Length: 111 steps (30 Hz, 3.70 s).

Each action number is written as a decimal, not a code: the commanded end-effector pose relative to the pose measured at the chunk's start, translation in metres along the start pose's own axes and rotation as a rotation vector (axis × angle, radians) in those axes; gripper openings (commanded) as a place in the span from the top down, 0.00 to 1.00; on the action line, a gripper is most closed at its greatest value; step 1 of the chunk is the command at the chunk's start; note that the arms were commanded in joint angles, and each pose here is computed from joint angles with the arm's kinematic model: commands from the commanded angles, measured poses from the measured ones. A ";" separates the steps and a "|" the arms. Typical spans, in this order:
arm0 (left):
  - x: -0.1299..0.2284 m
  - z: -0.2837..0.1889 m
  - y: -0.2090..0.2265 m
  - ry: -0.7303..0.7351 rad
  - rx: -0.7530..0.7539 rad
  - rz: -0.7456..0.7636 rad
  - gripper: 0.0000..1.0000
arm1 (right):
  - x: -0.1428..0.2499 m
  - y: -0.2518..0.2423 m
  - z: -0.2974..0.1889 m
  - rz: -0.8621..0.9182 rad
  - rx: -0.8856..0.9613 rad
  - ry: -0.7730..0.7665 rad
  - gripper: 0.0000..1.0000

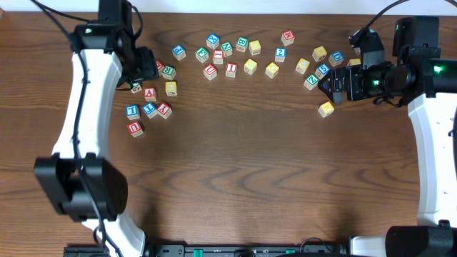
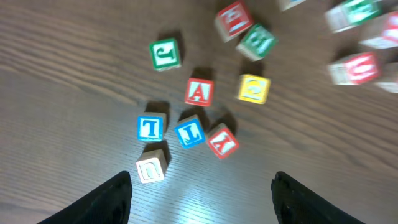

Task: Spell out AI2

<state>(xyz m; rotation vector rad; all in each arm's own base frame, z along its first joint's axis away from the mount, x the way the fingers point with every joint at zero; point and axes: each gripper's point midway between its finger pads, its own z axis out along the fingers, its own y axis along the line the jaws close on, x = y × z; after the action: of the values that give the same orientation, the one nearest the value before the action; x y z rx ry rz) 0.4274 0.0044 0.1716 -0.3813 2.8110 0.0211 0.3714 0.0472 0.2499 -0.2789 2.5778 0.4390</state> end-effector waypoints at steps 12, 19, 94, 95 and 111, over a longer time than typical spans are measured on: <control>-0.008 0.048 0.003 0.034 -0.054 -0.019 0.39 | 0.006 0.002 -0.005 0.007 -0.014 0.024 0.01; 0.002 0.097 0.003 0.119 -0.079 -0.011 0.45 | 0.009 0.003 -0.005 0.012 -0.016 0.036 0.01; 0.014 0.168 0.007 0.130 -0.077 0.027 0.68 | 0.013 0.003 -0.005 0.018 -0.018 0.052 0.01; 0.012 0.164 0.007 0.123 -0.075 0.027 0.68 | 0.013 0.003 -0.005 0.018 -0.018 0.052 0.01; -0.028 0.046 -0.006 -0.117 0.008 0.005 0.71 | 0.014 0.002 -0.005 0.018 -0.011 0.054 0.01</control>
<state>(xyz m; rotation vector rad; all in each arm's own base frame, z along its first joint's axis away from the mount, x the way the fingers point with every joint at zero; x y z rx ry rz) 0.4715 0.0133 0.1113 -0.3636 2.7381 0.0498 0.3549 0.0480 0.2421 -0.2652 2.6531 0.4634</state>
